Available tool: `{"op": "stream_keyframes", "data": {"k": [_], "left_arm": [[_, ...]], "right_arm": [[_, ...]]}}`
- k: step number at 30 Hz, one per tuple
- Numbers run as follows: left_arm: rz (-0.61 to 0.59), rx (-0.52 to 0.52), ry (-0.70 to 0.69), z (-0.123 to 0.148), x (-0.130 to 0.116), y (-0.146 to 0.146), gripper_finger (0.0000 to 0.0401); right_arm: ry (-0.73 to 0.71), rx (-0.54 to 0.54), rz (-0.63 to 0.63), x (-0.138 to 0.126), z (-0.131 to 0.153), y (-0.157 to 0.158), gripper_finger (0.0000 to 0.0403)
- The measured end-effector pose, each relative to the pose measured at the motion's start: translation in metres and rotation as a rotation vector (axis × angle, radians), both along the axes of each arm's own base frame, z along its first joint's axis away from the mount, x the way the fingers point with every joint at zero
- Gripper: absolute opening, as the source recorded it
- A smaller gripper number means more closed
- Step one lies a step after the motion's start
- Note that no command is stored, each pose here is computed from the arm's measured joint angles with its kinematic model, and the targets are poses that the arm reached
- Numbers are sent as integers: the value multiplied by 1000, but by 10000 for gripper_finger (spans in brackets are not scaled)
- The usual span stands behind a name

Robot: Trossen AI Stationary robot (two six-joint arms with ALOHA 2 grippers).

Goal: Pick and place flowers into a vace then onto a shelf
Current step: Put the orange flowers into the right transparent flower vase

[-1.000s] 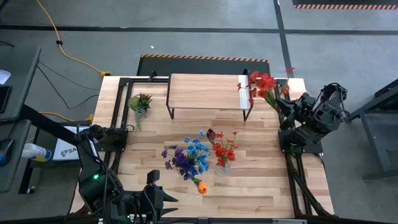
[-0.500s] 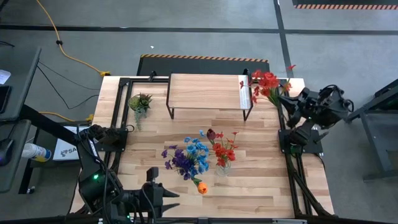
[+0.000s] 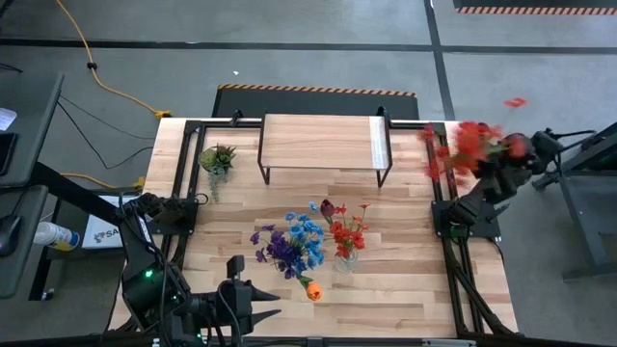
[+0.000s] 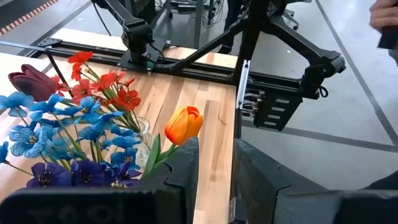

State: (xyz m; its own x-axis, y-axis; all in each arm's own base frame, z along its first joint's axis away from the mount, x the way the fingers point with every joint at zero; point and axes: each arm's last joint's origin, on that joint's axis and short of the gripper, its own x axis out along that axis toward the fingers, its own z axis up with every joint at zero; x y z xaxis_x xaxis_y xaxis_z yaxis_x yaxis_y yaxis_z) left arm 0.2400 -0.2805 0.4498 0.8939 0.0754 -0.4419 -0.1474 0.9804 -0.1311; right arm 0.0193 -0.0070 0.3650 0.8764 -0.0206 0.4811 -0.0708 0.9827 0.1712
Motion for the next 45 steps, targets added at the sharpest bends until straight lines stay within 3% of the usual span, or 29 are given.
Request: {"op": "stream_keyframes", "data": {"k": [6, 16, 20, 30, 45], "left_arm": [[0, -1, 0, 0, 0, 0, 134], [-2, -2, 2, 0, 0, 0, 134], [-5, -4, 4, 0, 0, 0, 134], [-17, -10, 13, 0, 0, -1, 134], [-40, -8, 27, -1, 0, -1, 134]], "right_arm": [[-276, -88, 112, 8, -5, 17, 0], [-499, 9, 198, 34, -61, 45, 0], [-468, 35, 238, 49, -62, 58, 0], [-269, 150, 300, 90, -29, 91, 0], [-114, 268, 314, 95, -40, 119, 0]]}}
